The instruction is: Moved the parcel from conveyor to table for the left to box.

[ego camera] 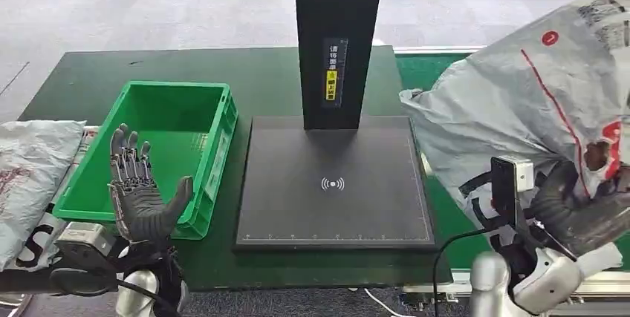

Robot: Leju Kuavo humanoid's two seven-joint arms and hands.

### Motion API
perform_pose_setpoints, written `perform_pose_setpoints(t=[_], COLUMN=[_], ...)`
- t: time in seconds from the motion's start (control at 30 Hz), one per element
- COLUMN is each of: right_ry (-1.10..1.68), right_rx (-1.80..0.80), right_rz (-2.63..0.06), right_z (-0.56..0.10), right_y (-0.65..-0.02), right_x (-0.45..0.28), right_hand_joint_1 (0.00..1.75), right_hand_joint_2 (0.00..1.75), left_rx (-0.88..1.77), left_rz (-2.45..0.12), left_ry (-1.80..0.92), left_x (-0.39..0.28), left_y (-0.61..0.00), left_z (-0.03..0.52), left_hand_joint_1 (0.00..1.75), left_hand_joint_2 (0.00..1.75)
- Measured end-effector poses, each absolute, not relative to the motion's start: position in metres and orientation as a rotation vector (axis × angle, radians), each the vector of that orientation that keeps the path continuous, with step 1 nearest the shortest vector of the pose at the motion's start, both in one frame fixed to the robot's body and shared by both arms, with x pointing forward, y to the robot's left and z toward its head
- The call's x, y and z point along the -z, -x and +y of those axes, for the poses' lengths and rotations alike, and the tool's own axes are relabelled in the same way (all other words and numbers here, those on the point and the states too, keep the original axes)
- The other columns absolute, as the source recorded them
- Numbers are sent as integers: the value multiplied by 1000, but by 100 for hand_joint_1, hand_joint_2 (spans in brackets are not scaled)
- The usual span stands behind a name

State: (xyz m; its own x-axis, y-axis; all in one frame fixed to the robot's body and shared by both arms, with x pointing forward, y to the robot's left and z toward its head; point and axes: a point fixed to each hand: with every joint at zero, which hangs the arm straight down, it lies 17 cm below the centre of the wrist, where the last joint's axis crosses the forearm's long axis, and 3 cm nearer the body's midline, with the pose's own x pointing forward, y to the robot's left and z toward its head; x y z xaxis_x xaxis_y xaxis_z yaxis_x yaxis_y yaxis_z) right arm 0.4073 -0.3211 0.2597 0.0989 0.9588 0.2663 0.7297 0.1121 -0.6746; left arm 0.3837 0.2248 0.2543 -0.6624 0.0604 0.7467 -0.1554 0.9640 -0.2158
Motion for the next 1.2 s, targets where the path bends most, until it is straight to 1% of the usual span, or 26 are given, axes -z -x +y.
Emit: perform_pose_setpoints(t=[0.07, 0.1, 0.17, 0.27, 0.33, 0.53, 0.77, 1.03, 1.07, 1.1, 1.13, 1.2], right_ry=[1537, 1399, 1243, 1028, 931, 712, 575, 266, 246, 232, 223, 220], right_rx=[-471, -540, -596, -646, -686, -709, -744, -794, -803, -809, -810, -806], right_rz=[-1739, -1767, -1805, -1841, -1841, -1797, -1761, -1746, -1744, -1740, -1735, -1730], right_z=[-293, -263, -226, -177, -153, -114, -88, -43, -39, -36, -34, -34], right_y=[-423, -436, -449, -459, -459, -456, -452, -433, -431, -429, -428, -428], right_x=[-244, -221, -197, -159, -137, -90, -66, -42, -40, -37, -36, -34], right_hand_joint_1=[175, 175, 175, 175, 175, 175, 175, 175, 169, 14, 0, 0], right_hand_joint_2=[175, 175, 175, 175, 175, 175, 175, 175, 175, 175, 175, 175], left_rx=[-325, -322, -310, -306, -305, -298, -289, -274, -271, -270, -269, -269], left_rz=[-2276, -2279, -2283, -2280, -2275, -2267, -2254, -2251, -2251, -2251, -2249, -2245], left_ry=[-55, -50, -49, -48, -48, -45, -35, -11, -7, -5, -5, -6], left_x=[-256, -257, -257, -256, -255, -253, -248, -249, -249, -249, -248, -247], left_y=[-384, -384, -385, -387, -388, -392, -395, -402, -403, -403, -404, -404], left_z=[223, 222, 221, 219, 219, 211, 205, 194, 193, 192, 191, 191], left_hand_joint_1=[0, 0, 0, 0, 0, 0, 0, 0, 0, 0, 0, 0], left_hand_joint_2=[175, 175, 175, 175, 175, 175, 175, 175, 175, 175, 175, 175])
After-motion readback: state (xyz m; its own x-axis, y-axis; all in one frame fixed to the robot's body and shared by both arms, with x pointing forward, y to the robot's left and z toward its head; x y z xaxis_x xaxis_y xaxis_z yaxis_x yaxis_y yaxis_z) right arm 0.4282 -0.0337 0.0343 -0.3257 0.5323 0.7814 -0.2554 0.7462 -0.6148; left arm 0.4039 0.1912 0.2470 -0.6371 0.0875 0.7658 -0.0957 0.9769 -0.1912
